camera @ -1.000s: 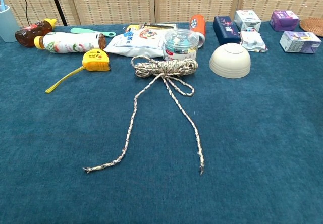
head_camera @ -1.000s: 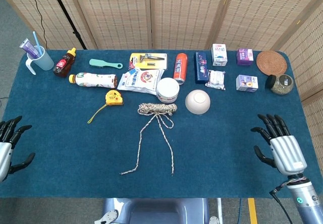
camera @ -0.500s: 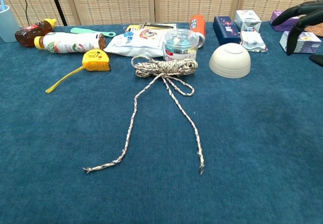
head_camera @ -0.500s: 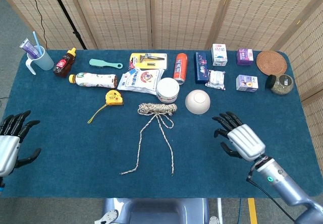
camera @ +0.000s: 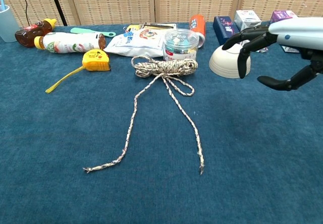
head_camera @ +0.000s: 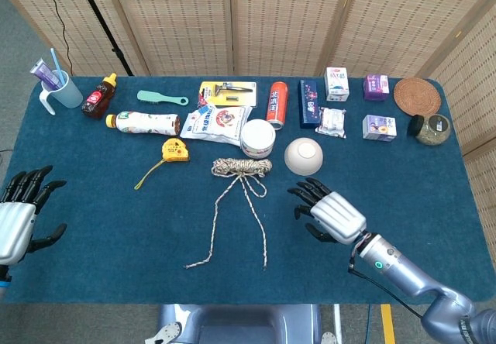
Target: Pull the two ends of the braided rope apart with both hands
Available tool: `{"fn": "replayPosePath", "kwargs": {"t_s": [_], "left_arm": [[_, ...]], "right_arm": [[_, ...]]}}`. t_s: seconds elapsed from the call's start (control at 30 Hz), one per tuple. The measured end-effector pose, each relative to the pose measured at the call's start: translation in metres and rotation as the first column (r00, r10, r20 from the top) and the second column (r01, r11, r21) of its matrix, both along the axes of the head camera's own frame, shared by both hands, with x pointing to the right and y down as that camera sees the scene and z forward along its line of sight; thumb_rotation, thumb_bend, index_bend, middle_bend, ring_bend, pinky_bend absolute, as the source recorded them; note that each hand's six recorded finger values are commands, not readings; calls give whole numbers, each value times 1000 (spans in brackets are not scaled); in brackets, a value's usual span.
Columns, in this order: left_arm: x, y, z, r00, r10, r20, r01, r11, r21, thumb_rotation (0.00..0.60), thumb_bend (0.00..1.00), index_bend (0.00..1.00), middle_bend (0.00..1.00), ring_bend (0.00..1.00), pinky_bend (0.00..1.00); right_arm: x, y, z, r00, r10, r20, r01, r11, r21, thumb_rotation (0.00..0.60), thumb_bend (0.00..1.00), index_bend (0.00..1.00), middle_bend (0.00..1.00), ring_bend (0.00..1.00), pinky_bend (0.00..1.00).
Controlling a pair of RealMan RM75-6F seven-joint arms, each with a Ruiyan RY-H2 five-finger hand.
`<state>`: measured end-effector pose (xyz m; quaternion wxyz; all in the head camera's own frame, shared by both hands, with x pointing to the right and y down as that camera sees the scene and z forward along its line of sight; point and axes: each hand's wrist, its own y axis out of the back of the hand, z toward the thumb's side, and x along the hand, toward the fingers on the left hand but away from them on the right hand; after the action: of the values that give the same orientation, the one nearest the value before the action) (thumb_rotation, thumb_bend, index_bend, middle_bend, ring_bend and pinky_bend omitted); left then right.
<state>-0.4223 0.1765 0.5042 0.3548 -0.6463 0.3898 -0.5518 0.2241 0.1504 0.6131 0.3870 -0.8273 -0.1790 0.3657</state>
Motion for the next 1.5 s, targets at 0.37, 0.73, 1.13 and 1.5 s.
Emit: {"fn": "replayPosePath", "kwargs": {"t_s": [0.37, 0.73, 1.13, 1.5], "left_arm": [[-5, 2, -1, 1000, -14, 8, 14, 1000, -5, 600, 242, 212, 65, 58, 0], [-11, 1, -2, 1000, -22, 10, 22, 1000, 4, 600, 242, 212, 65, 58, 0], [-15, 1, 0, 1000, -30, 7, 30, 1000, 0, 600, 242, 212, 65, 58, 0], [-19, 2, 0, 999, -37, 3, 37, 999, -3, 600, 242, 212, 65, 58, 0]], "right_arm": [[-31, 4, 25, 996, -86, 6, 86, 996, -19, 600, 452, 444, 135, 6, 0], [-54, 14, 40, 990, -139, 17, 140, 989, -45, 600, 346, 483, 164, 26, 0], [-77, 23, 62, 982, -186, 11, 186, 980, -68, 600, 347, 495, 176, 35, 0], [-91, 23, 69, 985, -166, 47, 167, 985, -31, 600, 346, 499, 120, 0, 0]]}}
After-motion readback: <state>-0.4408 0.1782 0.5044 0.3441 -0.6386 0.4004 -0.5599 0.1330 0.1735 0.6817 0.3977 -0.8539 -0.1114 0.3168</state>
